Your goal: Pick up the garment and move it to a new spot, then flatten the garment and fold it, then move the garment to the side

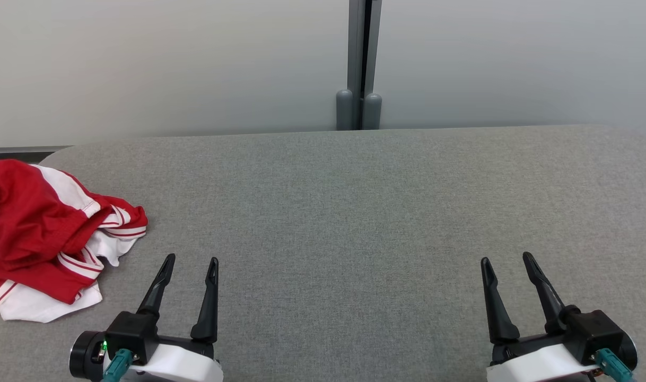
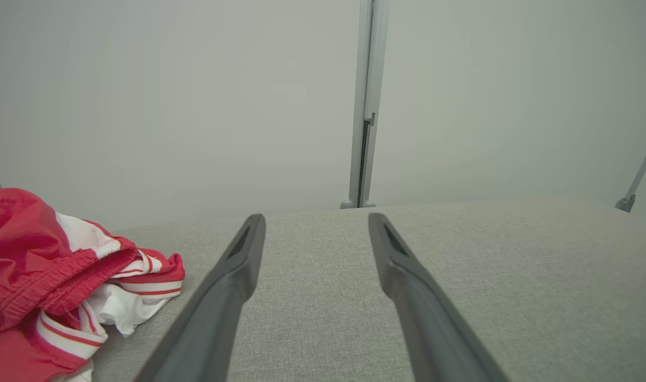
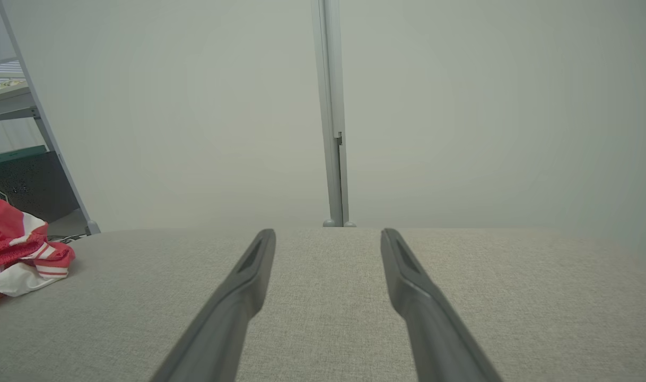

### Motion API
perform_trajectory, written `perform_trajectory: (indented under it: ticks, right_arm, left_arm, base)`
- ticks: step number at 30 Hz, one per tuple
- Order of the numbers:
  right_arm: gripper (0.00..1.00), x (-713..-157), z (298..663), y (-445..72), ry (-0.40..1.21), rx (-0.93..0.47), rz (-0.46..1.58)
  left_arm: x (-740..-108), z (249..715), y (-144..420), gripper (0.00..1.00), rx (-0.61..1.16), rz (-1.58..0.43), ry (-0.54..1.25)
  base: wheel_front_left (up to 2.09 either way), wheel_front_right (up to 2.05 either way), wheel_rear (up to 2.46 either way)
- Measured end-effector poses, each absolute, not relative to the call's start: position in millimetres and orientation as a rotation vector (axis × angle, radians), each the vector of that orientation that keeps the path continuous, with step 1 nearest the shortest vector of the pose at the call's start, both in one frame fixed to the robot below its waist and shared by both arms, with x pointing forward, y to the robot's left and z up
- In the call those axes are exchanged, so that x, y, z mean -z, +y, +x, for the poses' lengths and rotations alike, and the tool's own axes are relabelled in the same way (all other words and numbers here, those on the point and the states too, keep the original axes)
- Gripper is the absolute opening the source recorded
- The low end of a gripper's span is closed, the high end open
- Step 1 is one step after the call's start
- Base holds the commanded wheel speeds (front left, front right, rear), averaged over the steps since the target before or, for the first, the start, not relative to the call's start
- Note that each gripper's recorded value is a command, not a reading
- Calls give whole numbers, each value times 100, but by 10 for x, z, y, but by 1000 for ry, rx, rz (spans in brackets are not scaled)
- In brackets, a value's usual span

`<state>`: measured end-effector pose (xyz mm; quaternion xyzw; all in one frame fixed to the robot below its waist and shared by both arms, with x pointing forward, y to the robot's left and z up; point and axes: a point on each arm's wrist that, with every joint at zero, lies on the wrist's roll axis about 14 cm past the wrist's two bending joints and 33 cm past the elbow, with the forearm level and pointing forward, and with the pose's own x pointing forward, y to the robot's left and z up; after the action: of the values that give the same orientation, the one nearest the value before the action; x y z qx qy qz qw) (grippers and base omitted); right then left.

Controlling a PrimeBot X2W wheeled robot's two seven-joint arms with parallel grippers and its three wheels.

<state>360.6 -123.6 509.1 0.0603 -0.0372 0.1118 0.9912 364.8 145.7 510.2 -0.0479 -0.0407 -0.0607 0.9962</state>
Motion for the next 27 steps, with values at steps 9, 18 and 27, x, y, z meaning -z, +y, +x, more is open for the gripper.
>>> perform_trajectory:
  ticks: [9,18,27]
  right_arm:
    - [100,-5106,3600,-1213,-89,-236,78]
    - [100,-5077,3602,-1232,-80,-230,81]
    - [100,-5072,3608,-1219,-79,-233,87]
  left_arm:
    - [-5108,3646,1454,100,126,-54,-92]
    - [-5114,3655,1480,100,118,-54,-95]
    - [-5102,3655,1495,100,114,-54,-91]
  base:
    - [0,0,0]
    - [0,0,0]
    - [0,0,0]
